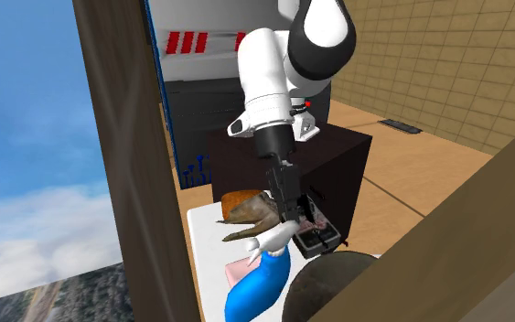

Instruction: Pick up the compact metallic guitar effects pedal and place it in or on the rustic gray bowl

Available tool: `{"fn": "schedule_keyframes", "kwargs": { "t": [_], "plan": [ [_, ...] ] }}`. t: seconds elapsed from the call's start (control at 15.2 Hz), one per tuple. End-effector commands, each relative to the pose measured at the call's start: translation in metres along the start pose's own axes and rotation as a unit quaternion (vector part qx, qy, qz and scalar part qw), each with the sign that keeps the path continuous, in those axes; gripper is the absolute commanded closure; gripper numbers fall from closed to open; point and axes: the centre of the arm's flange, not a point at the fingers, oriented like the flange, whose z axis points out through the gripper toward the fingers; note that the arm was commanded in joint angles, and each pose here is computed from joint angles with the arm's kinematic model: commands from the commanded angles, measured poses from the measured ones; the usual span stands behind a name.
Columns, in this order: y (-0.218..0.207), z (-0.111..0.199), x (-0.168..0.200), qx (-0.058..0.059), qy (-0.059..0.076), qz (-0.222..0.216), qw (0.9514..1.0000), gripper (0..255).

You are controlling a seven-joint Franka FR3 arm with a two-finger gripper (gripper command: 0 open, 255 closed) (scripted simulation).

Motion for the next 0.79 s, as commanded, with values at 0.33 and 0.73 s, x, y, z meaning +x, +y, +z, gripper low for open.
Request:
{"fn": "schedule_keyframes", "kwargs": {
  "t": [0.33,0.73],
  "plan": [
    [-0.021,-0.032,-0.003,0.000,0.000,0.000,1.0000,255],
    [-0.037,-0.057,-0.004,0.000,0.000,0.000,1.0000,255]
  ]
}}
